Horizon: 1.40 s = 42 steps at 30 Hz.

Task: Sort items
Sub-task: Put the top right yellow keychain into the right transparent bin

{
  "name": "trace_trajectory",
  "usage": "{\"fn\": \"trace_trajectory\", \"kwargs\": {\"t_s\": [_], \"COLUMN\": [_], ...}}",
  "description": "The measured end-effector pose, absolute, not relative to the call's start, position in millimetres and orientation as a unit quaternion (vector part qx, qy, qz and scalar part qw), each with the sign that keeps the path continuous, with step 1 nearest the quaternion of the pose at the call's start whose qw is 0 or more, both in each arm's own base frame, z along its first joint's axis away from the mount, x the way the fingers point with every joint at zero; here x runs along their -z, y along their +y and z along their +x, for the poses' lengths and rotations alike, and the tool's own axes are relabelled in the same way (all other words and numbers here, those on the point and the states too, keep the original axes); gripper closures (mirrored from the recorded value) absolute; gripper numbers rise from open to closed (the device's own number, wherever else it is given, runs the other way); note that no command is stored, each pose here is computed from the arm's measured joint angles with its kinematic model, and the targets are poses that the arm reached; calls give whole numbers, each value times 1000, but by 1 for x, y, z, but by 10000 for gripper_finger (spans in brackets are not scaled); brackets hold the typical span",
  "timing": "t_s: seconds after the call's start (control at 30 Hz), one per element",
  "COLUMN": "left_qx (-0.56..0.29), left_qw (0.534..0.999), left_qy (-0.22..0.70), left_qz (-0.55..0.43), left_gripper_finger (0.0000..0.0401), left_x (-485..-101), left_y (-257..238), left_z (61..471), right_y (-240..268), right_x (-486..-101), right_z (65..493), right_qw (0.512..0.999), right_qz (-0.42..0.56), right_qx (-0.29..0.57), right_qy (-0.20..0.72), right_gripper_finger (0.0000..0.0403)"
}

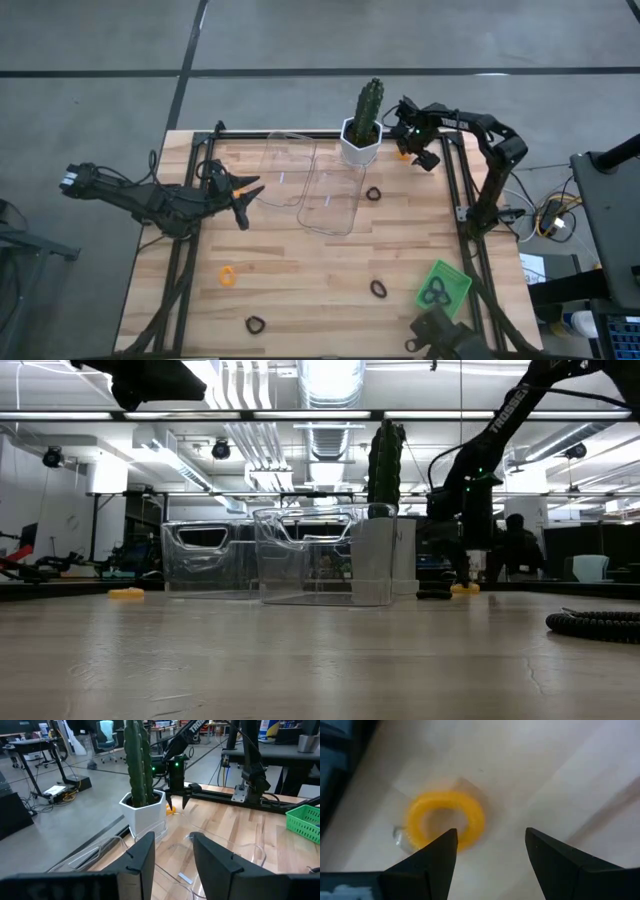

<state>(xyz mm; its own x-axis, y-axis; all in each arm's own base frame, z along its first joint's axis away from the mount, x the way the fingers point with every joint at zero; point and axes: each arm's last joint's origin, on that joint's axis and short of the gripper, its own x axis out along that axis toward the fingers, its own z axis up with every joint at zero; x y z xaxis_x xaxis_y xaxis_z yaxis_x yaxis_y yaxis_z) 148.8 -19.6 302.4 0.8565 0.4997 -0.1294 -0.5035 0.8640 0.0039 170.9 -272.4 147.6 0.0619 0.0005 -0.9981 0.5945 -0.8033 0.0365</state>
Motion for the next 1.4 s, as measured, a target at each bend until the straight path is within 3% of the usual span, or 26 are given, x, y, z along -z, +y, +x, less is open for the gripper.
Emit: {"fn": "trace_trajectory", "kwargs": {"t_s": [1.23,1.4], "left_qx": [-288,-292], "left_qw": [956,954], "left_qy": [59,58], "left_qz": [-17,-17], "left_gripper_finger": [273,273], "left_x": [-303,-303], "left_y": [-18,-18], "left_z": [148,148], "right_y": [-280,-280], "right_x": [-141,-141], "right_z": [173,172], "right_qw": [222,251], "right_qz": [682,664], "right_qx": [665,666], "right_qy": [206,231], "right_gripper_finger": [174,174]}}
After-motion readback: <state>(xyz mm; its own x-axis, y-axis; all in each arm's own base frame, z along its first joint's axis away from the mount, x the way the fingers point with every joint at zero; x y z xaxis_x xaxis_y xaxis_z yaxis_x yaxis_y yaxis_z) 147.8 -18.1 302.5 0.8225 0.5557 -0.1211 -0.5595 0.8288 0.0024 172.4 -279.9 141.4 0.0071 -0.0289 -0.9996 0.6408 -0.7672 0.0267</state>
